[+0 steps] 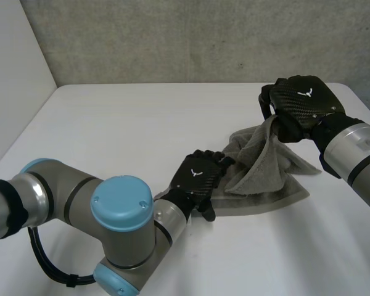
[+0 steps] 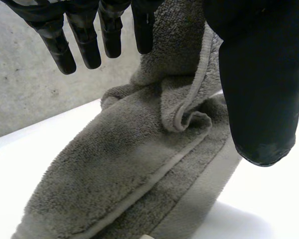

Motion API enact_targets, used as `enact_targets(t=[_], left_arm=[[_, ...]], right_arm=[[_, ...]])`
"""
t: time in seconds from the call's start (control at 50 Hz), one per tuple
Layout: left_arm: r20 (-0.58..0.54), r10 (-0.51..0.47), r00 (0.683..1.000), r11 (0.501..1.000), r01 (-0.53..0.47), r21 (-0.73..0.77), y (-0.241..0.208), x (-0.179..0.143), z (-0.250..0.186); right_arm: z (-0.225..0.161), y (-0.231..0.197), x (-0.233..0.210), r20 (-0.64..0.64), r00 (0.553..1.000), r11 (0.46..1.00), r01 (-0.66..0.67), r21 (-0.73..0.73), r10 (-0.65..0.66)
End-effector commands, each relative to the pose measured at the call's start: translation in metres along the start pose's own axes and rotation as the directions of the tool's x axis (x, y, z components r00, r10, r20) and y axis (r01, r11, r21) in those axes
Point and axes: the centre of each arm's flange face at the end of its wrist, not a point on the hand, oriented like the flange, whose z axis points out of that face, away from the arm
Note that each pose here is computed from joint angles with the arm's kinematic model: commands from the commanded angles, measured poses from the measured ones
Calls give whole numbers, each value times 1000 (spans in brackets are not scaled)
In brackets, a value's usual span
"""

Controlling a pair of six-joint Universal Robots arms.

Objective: Fold the towel.

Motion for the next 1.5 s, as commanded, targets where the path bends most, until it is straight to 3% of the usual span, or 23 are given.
enact_targets(t=[0.02, 0.1, 0.2, 0.3, 0.4, 0.66, 0.86, 1.5], left_arm=[[67, 59, 996, 998, -57, -20, -1, -23, -1], [119, 135, 984, 990, -130, -45, -1, -38, -5], [248, 284, 926, 958, -261, -122, 1, -65, -11], [332, 315, 889, 947, -271, -174, 5, -82, -13], [352, 312, 882, 947, -258, -194, 9, -93, -13], [256, 280, 925, 948, -224, -227, 20, -86, -9], [205, 96, 974, 969, -44, -242, 22, -79, -7], [215, 85, 973, 972, -33, -232, 20, -83, 3]], right_arm=[[2, -5, 5, -7, 1000, 1000, 11, 19, -11], [2, -6, 5, -8, 1000, 1000, 12, 21, -11], [2, -5, 3, -4, 1000, 1000, 9, 17, -9], [2, -3, 0, 3, 1000, 1000, 9, 10, -9], [2, 1, -1, 6, 1000, 1000, 5, 0, -5], [2, 4, -2, 10, 1000, 1000, 5, -9, -5], [5, 10, -3, 13, 1000, 1000, -1, -28, 2], [9, 19, -3, 15, 1000, 998, -9, -56, 10]])
